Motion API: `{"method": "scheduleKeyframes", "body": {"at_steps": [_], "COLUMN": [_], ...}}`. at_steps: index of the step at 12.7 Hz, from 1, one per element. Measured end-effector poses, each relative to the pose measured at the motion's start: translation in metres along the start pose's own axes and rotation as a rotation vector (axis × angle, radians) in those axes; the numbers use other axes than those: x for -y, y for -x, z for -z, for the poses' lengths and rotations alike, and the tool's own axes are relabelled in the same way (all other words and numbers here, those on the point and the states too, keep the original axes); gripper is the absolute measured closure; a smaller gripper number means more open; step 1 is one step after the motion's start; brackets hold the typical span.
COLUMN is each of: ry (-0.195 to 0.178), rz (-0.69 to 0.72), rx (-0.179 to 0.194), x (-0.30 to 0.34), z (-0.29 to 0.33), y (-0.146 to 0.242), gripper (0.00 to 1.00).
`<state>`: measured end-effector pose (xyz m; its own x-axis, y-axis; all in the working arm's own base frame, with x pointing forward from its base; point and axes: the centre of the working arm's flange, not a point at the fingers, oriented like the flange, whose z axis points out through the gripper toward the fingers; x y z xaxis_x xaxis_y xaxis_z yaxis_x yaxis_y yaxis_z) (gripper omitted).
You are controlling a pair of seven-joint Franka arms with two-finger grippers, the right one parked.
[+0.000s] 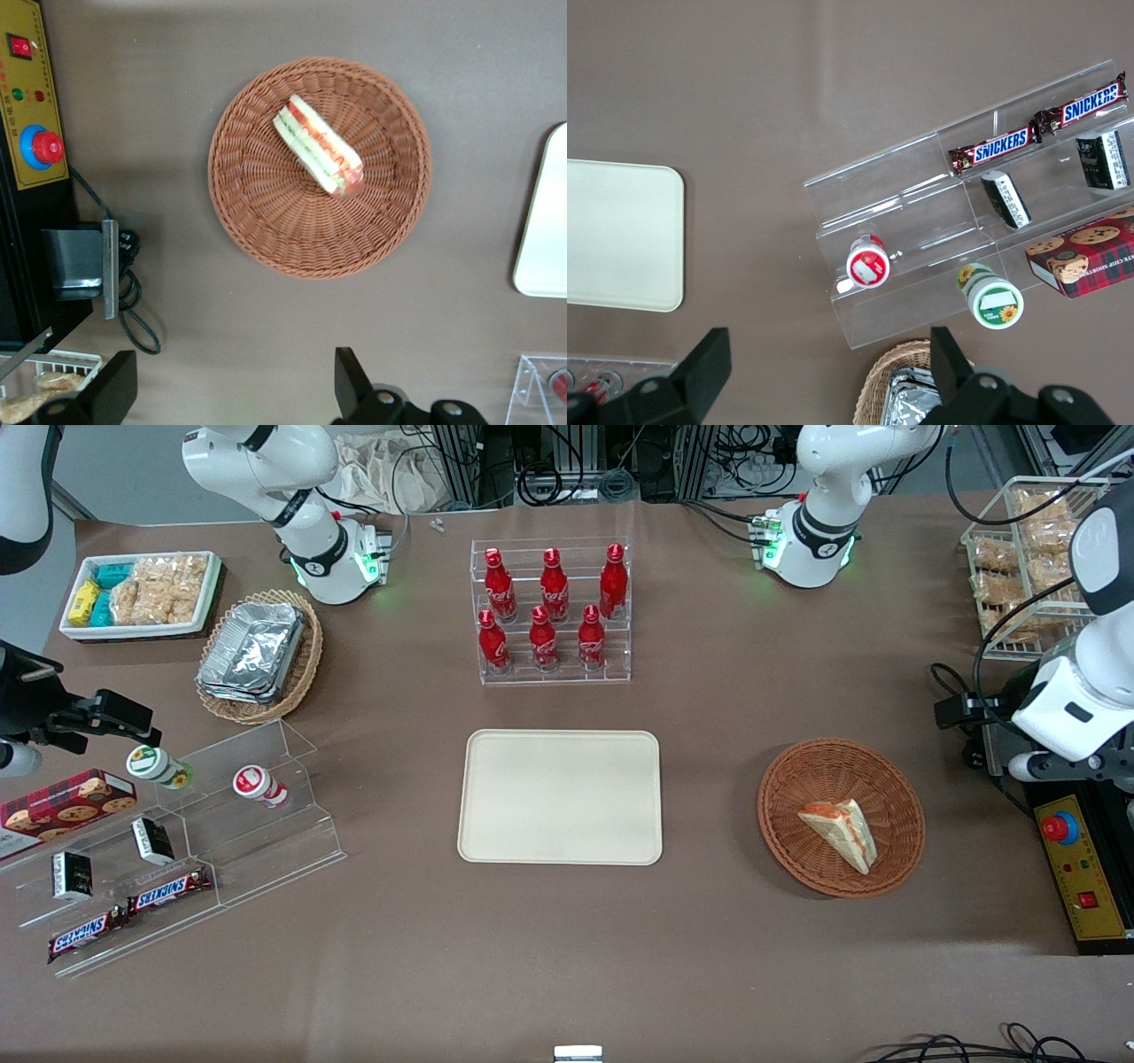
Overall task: Place sandwich from basket to tray
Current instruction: 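Move the left gripper down over the sandwich in the wicker basket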
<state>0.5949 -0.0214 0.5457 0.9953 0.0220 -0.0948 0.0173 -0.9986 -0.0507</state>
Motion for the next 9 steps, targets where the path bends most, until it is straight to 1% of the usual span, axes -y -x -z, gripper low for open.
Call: {"method": "scheduleKeyframes", "body": {"at_steps": [3,5,6,7,9], "ry": [0.011,0.016,0.017,0.021,0.036], "rz": [0.019,0.031,0.037,0.052,0.123], "rx": [-0.025,-0.03,-0.027,-0.023,-0.044], "x": [-0.004,-0.003,-0.002,-0.001,0.0], "z": [0.0,-0.002,-0.005,-0.012,-0.037], "y": [-0.011,-0.014,-0.016,-0.02,-0.035], "gripper": [0.0,0.0,0.0,0.0,0.0]}}
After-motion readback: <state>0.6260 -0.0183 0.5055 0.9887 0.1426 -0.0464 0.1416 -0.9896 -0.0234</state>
